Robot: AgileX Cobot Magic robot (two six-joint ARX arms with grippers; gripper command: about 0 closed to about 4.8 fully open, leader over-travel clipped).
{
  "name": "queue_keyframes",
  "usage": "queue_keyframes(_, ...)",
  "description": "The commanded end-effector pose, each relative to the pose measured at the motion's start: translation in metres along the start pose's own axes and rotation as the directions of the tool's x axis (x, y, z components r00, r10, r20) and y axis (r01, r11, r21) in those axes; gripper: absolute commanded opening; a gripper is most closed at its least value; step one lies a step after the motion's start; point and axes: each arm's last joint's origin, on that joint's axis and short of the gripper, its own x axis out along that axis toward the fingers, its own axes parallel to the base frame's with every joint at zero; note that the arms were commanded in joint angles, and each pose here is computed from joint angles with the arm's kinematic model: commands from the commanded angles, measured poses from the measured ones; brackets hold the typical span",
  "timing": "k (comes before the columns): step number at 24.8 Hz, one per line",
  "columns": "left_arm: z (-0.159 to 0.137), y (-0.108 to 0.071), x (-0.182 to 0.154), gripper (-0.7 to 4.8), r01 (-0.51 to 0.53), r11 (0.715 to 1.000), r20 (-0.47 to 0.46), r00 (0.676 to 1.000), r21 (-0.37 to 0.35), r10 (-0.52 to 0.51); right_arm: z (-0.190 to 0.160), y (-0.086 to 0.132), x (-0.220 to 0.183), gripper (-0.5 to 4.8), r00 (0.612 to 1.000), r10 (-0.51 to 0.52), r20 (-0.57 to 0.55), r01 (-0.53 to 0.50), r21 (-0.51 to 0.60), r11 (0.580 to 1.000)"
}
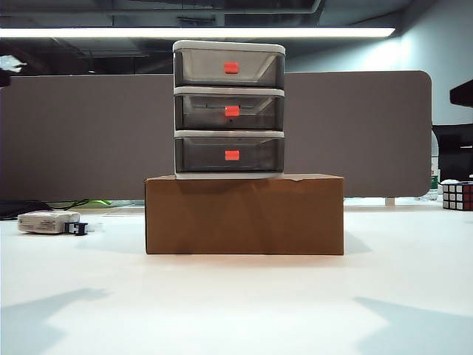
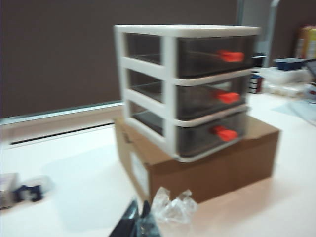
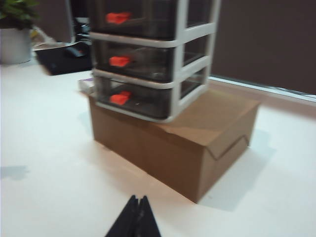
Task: Open the second layer of the drawer on the table, pick up the earphone case on the table and put it in, and finally close the drawer.
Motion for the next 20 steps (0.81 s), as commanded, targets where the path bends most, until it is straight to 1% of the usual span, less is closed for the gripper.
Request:
queue_keyframes(1, 0.003, 0.015, 0.0, -0.06, 0.007, 1.0, 0.019, 1.0, 0.004, -0.007, -0.001, -0.007, -0.001, -0.05, 0.997, -0.08, 0.009, 0.08, -0.011, 0.997)
queue_keyframes(3, 0.003, 0.026, -0.001, -0.06, -0.06, 0.998, 0.02, 0.998, -0.033, 0.061, -0.001, -0.012, -0.003, -0.05, 0.992, -0.122, 0.007, 0.122, -0.014, 0.992)
queue_keyframes(4, 0.003, 0.035, -0.004, -0.06, -0.114, 0.993, 0.024, 0.993, -0.041, 0.115, -0.001, -0.017, -0.005, -0.05, 0.985, -0.173, 0.005, 0.173, -0.013, 0.985)
queue_keyframes(5, 0.004, 0.041, -0.006, -0.06, -0.138, 0.99, 0.032, 0.99, -0.041, 0.14, -0.001, -0.02, -0.006, -0.05, 0.978, -0.206, 0.004, 0.206, -0.014, 0.978)
queue_keyframes(7, 0.007, 0.054, -0.012, -0.06, -0.231, 0.971, 0.052, 0.971, -0.057, 0.234, -0.002, -0.029, -0.01, -0.05, 0.949, -0.315, -0.002, 0.315, -0.014, 0.949)
queue_keyframes(8, 0.007, 0.058, -0.015, -0.06, -0.272, 0.959, 0.056, 0.959, -0.073, 0.277, -0.002, -0.034, -0.013, -0.05, 0.924, -0.382, -0.004, 0.382, -0.015, 0.924)
queue_keyframes(11, 0.007, 0.06, -0.015, -0.06, -0.29, 0.953, 0.056, 0.954, -0.084, 0.295, -0.002, -0.038, -0.015, -0.05, 0.893, -0.449, -0.003, 0.449, -0.015, 0.893)
queue_keyframes(14, 0.007, 0.059, -0.015, -0.06, -0.289, 0.954, 0.055, 0.954, -0.087, 0.294, 0.001, -0.039, -0.016, -0.05, 0.884, -0.466, 0.023, 0.467, -0.021, 0.884)
queue_keyframes(15, 0.007, 0.06, -0.015, -0.06, -0.294, 0.952, 0.054, 0.953, -0.087, 0.3, 0.002, -0.04, -0.016, -0.05, 0.875, -0.483, 0.035, 0.484, -0.022, 0.875)
queue_keyframes(20, 0.007, 0.062, -0.016, -0.06, -0.374, 0.923, 0.056, 0.923, -0.092, 0.38, 0.009, -0.042, -0.019, -0.05, 0.804, -0.587, 0.095, 0.591, -0.016, 0.807)
